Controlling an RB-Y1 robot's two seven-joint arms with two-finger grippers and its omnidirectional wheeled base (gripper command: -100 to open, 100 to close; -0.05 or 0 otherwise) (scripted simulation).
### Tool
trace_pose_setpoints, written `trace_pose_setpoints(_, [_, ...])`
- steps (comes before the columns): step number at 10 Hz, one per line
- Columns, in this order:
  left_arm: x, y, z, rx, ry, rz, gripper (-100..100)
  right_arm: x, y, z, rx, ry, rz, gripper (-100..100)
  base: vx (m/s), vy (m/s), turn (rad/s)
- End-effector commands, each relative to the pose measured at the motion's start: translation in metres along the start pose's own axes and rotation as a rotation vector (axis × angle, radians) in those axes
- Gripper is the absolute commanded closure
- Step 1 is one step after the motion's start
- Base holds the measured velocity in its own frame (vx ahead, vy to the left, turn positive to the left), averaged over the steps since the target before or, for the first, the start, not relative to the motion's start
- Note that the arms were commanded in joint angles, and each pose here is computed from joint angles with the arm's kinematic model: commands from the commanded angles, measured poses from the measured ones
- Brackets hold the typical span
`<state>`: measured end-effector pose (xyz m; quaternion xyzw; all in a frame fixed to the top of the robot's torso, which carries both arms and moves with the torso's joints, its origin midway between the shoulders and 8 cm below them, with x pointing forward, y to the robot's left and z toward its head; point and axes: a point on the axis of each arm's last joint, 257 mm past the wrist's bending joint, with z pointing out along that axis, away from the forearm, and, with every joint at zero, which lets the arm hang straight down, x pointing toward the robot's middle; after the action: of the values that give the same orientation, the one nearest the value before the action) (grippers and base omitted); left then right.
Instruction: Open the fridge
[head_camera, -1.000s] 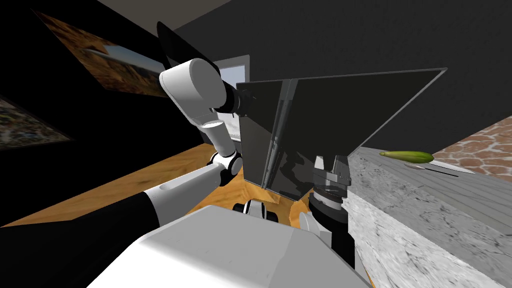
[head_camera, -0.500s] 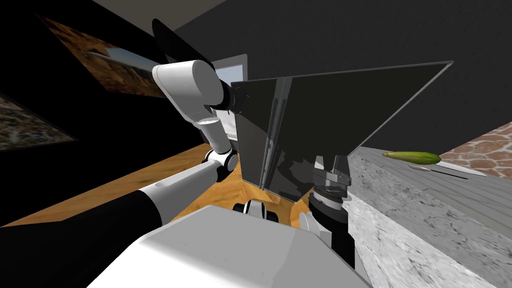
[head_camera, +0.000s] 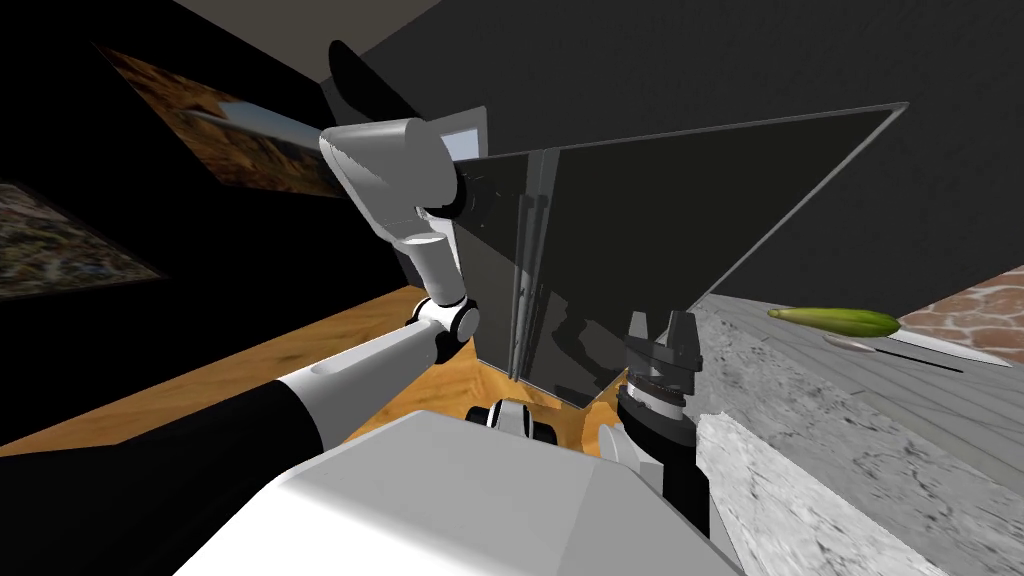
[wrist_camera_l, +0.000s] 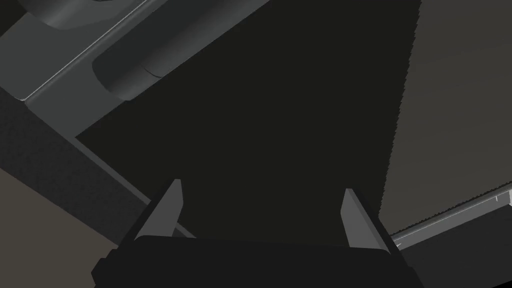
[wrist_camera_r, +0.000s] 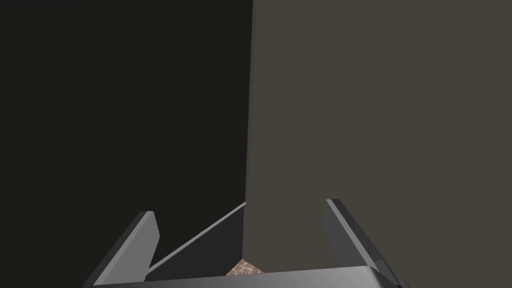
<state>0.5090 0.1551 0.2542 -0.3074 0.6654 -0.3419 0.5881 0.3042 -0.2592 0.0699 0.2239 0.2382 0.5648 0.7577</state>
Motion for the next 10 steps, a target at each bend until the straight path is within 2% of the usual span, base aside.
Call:
trace_pose_setpoints(1, [-0.004,-0.001,0.003,-0.019,-0.019,-0.003,-100,0.000,0.000,0.000,0.000,0.000,0.000,0,0.075,-0.230,0.079])
trace_pose_setpoints(4, [-0.016,-0.007,-0.005,-0.022,-0.056,0.001,-100,0.000,0.000,0.000,0.000,0.000,0.000,0,0.049,-0.209,0.073])
trace_pose_setpoints(6, [-0.017,-0.004,-0.003,-0.024,-0.054,-0.004,-100,0.000,0.000,0.000,0.000,0.000,0.000,0,0.006,-0.050,0.003])
trace_pose_setpoints(7, [-0.017,-0.005,-0.003,-0.024,-0.054,-0.003,100,0.000,0.000,0.000,0.000,0.000,0.000,0,0.007,-0.011,-0.010])
trace_pose_setpoints(8, [-0.003,-0.018,-0.005,0.014,-0.009,0.001,100,0.000,0.000,0.000,0.000,0.000,0.000,0,-0.054,0.170,-0.111])
trace_pose_setpoints(9, [-0.003,-0.018,-0.005,0.014,-0.009,0.001,100,0.000,0.000,0.000,0.000,0.001,-0.001,0,-0.082,0.210,-0.128])
trace_pose_setpoints(10, [0.005,-0.024,-0.005,0.030,0.015,0.003,100,0.000,0.000,0.000,0.000,0.001,0.000,0,-0.068,0.203,-0.071])
